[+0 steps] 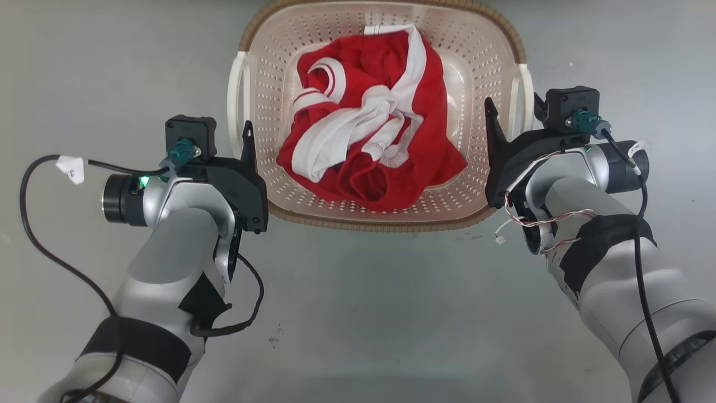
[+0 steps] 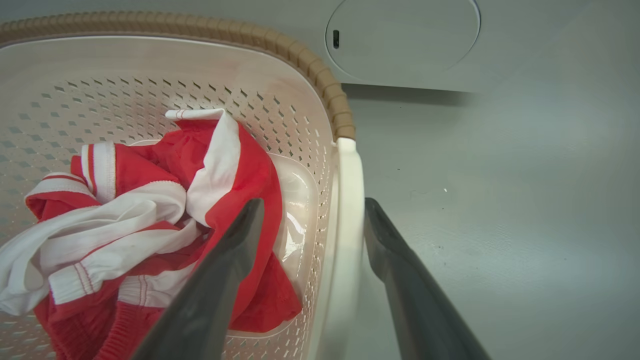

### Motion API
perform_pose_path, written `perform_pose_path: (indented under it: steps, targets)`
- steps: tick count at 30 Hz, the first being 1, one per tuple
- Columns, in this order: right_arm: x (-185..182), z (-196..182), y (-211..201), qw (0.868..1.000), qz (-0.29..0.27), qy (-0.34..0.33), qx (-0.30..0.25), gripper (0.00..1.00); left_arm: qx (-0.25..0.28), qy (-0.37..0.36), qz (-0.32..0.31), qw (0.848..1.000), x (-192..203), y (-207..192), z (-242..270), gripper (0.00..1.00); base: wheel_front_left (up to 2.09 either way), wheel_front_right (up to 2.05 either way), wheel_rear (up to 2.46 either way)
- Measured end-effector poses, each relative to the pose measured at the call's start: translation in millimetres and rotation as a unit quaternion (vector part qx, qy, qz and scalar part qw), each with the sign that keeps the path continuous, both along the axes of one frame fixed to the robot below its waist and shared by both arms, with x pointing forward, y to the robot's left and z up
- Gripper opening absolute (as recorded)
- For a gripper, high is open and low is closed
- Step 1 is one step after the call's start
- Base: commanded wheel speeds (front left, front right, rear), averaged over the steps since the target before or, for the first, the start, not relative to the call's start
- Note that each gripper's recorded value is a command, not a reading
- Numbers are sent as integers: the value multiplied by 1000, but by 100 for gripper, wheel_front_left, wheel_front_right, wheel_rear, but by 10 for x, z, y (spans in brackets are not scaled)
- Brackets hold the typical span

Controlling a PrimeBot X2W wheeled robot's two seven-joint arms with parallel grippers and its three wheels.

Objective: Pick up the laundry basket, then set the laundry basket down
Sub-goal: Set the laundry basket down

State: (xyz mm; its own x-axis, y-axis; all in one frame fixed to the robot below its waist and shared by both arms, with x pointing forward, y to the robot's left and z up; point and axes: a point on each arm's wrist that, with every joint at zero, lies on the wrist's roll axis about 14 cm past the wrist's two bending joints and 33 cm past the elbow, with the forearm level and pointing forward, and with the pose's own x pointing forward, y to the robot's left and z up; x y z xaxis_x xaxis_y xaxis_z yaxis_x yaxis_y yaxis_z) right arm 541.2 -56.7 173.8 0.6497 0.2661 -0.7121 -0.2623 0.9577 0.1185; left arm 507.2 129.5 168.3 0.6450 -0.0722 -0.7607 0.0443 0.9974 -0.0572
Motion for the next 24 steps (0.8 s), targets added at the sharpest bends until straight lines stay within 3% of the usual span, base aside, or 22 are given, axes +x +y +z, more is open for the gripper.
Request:
perform_pose_path:
  steps: [13, 24]
  targets:
    - [149, 695, -87, 998, -18, -61, 13, 100, -44, -82, 14, 996, 174, -109, 714, 100, 0, 0, 0]
    - [-1, 1326, 41, 992, -25, -106, 59, 100, -62, -133, 43, 988, -24, -16, 1250, 100, 0, 0, 0]
